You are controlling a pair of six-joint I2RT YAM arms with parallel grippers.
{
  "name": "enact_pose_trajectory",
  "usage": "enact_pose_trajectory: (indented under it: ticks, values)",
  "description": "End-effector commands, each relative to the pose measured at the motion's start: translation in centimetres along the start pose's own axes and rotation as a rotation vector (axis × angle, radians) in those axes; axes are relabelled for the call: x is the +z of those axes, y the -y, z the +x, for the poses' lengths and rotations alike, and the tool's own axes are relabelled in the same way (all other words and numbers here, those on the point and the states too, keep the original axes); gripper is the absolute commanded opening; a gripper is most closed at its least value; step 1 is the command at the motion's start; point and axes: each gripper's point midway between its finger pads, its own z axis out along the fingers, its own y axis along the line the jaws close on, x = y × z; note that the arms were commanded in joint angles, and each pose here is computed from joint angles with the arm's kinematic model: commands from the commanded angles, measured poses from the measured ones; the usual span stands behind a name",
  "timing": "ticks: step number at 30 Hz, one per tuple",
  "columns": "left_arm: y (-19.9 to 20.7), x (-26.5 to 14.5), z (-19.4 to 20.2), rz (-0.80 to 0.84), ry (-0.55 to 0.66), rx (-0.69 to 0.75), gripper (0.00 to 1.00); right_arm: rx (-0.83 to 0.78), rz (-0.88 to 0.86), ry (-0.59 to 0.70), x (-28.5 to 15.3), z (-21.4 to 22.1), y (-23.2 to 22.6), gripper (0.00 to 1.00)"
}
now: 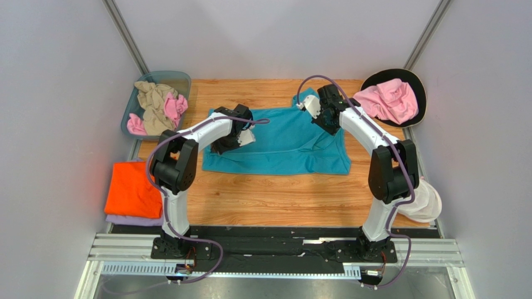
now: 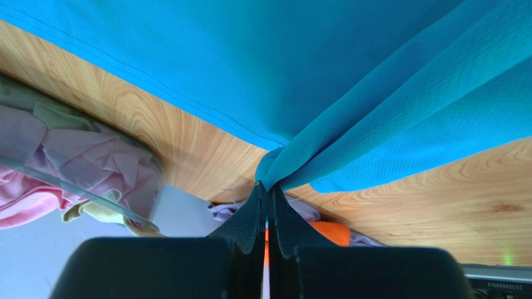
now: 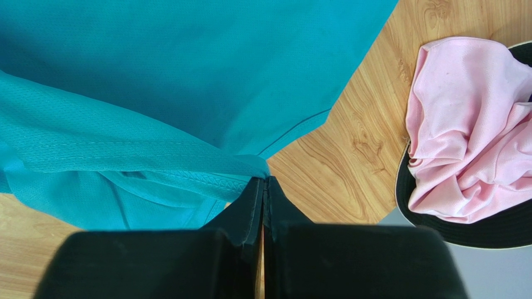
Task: Fold and stack the t-shirts
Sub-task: Fold the tshirt
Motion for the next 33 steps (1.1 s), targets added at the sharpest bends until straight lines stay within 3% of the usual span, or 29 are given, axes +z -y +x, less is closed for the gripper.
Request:
enact_pose_trajectory:
  ticks: [1,13,14,19,20,33]
  values:
    - [-1.4,0.0,-0.6,-0.033,0.003,-0.021,0.00,0.008,0.056,0.031,0.1,-1.2,1.7,0.00]
    - [-4.5,0.2,-1.2,-0.170,0.028,-0.133,0.25,0.011,0.053,0.019,0.7,-0.8,1.5,0.00]
    - [-4.8,0.1,-1.5,-0.182,0.042,-0.144,0.40,0.011,0.052,0.017,0.7,-0.7,1.4,0.00]
    - [-5.5,-0.4,-1.6,-0.222,0.069,-0.178,0.53,0.012,0.056,0.013,0.7,-0.5,1.4,0.00]
    - [-5.9,-0.5,-1.9,-0.239,0.084,-0.187,0.60,0.011,0.054,0.015,0.7,-0.6,1.4,0.00]
    - [-4.3,-1.6,-1.5,-0.191,0.168,-0.192,0.62,0.014,0.074,0.018,0.5,-0.8,1.9,0.00]
